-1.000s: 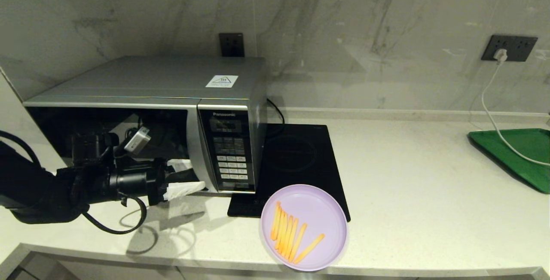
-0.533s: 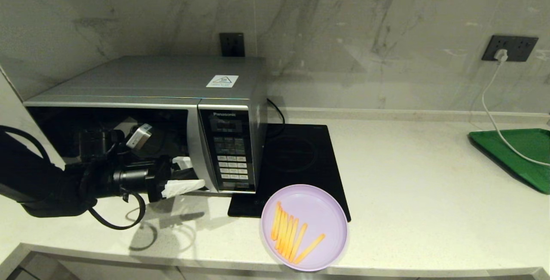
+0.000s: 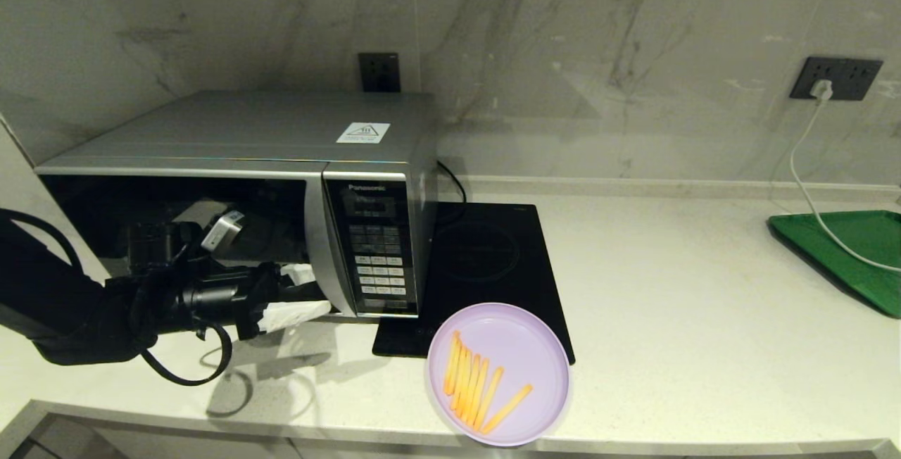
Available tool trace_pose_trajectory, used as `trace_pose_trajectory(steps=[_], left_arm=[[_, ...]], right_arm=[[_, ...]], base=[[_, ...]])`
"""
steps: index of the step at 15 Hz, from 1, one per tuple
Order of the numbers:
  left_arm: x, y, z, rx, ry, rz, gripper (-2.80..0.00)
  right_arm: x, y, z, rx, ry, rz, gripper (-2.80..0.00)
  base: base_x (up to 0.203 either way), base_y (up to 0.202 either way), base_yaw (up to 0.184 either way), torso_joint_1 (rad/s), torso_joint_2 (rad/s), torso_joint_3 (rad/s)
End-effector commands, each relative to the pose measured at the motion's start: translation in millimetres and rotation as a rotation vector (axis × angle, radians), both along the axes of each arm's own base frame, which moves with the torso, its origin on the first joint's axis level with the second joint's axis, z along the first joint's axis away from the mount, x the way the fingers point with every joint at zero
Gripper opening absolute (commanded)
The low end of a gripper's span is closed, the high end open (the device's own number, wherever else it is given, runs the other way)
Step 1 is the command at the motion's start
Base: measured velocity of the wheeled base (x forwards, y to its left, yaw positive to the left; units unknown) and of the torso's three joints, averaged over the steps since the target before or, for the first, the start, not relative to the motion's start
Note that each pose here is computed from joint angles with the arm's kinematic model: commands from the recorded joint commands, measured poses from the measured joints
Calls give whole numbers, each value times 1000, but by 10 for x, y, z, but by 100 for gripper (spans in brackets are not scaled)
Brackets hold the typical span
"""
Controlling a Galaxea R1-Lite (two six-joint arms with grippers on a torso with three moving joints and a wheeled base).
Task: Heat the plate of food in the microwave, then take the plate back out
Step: Open the microwave oven
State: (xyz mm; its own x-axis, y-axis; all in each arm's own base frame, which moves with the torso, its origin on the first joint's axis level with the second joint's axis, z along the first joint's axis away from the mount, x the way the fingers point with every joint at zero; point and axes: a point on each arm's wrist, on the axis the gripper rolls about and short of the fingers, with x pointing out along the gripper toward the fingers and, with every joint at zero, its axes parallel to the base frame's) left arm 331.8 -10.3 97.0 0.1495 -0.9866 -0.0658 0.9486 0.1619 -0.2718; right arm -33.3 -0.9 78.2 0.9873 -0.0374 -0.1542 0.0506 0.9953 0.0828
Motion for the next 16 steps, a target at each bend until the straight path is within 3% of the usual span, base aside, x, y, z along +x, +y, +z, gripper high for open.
trace_pose_trajectory(steps=[1, 10, 13, 15, 16], left_arm=[[-135, 48, 97, -30, -8, -35, 0], [-258, 383, -11, -51, 65, 61, 0], [-426, 596, -94, -24, 27, 167, 0], [-564, 810, -23, -9, -12, 261, 0], [-654, 858, 34, -4, -30, 288, -280]], right_arm=[[0, 0, -1, 1, 2, 0, -280], [1, 0, -1, 1, 3, 0, -280], [0, 0, -1, 1, 2, 0, -280], [0, 0, -1, 1, 2, 0, -280], [0, 0, -1, 1, 2, 0, -280]], base=[[0, 0, 0, 0, 0, 0], [0, 0, 0, 0, 0, 0], [0, 0, 0, 0, 0, 0], [0, 0, 0, 0, 0, 0], [0, 0, 0, 0, 0, 0]])
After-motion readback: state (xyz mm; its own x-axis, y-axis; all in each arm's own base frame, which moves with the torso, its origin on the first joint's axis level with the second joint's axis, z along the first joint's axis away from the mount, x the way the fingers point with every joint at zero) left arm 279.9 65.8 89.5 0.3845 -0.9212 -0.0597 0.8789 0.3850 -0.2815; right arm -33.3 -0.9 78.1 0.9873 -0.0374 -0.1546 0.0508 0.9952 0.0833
